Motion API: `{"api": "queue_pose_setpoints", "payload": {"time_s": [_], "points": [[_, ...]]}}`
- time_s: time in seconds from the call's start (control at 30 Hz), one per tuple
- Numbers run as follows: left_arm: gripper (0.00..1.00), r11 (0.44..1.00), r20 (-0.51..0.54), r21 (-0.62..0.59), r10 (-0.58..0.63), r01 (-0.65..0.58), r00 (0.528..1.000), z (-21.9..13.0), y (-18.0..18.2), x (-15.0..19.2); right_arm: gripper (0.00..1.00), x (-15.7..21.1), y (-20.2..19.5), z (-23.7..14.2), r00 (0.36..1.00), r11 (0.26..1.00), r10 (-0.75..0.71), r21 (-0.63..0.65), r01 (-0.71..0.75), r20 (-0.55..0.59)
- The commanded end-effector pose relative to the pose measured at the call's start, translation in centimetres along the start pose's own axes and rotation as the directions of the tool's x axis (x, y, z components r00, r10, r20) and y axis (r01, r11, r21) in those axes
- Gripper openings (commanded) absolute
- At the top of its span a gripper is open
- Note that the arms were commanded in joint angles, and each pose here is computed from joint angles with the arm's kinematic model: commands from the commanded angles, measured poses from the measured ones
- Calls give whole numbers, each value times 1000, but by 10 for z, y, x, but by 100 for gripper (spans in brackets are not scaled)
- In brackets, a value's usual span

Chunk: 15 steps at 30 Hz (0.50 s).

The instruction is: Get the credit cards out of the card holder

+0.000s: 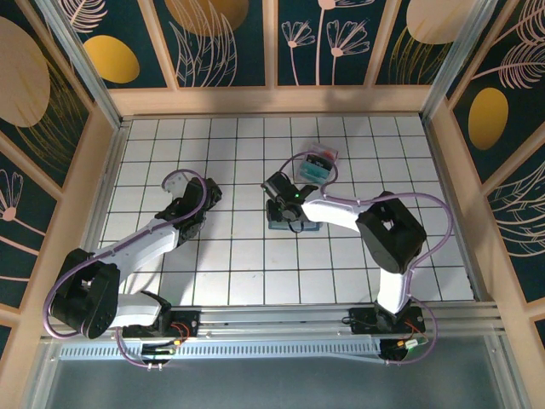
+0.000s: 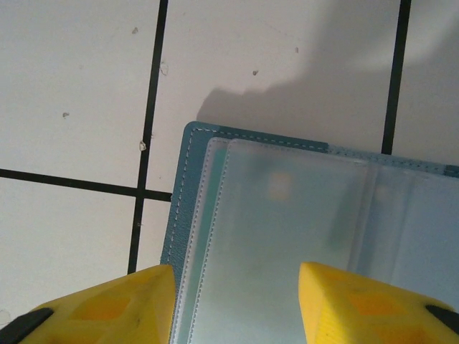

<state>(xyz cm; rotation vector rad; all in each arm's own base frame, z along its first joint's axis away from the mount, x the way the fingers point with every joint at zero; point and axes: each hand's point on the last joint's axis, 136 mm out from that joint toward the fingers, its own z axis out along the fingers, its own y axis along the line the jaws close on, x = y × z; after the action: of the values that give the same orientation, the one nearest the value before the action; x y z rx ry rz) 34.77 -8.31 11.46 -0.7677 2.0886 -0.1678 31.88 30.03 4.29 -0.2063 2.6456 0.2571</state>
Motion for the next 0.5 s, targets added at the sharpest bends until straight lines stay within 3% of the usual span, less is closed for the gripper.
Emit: {"api": "queue_pose_setpoints", "payload": {"time_s": [0.0,0.27,0.47], "points": [[99,999,-2,17,-36,36,999,1,-4,-1,50,11,0,8,999,1000,-4,17,4,-37],[99,999,-3,27,-32,32,999,0,-7,-3,50,28,-13,17,997,998,-24,64,29,-78],[99,999,-14,38,-31,32,999,0,-9,-1,40,37,-23,18,996,995,-29,94,37,-89]]}}
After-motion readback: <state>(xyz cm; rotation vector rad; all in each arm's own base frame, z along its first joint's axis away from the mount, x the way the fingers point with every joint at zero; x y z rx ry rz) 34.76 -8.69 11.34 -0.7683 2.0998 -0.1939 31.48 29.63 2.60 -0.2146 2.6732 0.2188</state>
